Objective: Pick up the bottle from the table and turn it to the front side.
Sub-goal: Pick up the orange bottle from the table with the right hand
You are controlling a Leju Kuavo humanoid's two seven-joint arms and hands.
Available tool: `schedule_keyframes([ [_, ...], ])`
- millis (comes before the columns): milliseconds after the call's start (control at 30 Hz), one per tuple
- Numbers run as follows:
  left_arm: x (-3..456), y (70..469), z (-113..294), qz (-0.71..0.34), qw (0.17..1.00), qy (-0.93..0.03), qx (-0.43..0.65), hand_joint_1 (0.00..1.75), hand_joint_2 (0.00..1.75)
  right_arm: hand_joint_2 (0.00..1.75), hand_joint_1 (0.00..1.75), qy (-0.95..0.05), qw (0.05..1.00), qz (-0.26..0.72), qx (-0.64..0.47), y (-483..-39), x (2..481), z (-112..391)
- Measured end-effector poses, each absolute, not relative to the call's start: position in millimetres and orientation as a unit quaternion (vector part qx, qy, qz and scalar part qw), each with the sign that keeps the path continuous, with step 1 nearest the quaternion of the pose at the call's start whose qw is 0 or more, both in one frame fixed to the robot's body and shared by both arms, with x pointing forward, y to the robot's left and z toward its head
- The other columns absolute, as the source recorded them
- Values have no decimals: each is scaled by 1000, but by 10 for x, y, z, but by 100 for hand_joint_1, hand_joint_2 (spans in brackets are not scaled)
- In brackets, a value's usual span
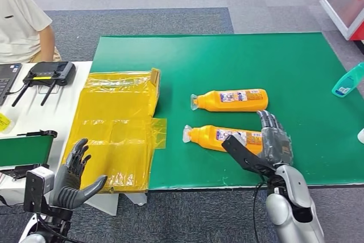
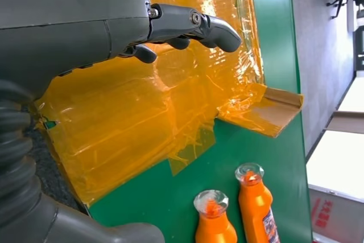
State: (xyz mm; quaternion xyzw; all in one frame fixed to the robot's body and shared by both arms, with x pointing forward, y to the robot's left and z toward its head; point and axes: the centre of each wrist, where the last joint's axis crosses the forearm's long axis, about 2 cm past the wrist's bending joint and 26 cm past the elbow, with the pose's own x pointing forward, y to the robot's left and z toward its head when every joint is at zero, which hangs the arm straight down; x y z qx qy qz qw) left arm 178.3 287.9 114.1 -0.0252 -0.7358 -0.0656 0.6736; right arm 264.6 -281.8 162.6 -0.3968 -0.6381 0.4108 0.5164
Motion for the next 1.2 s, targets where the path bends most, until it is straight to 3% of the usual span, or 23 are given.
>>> schedule_keyframes([
  [267, 1798, 2888, 1149, -60, 670, -739, -23, 0, 175, 175, 0, -616, 525, 486, -328, -2728, 2797, 1535],
  [467, 1862, 2906, 1169, -57, 663, -746, -8, 0, 175, 175, 0, -595, 550, 527, -255, -2938, 2891, 1420],
  [1200, 1952, 2704, 1139, -72, 656, -749, -55, 0, 175, 175, 0, -531, 557, 576, -277, -3206, 3255, 1335],
])
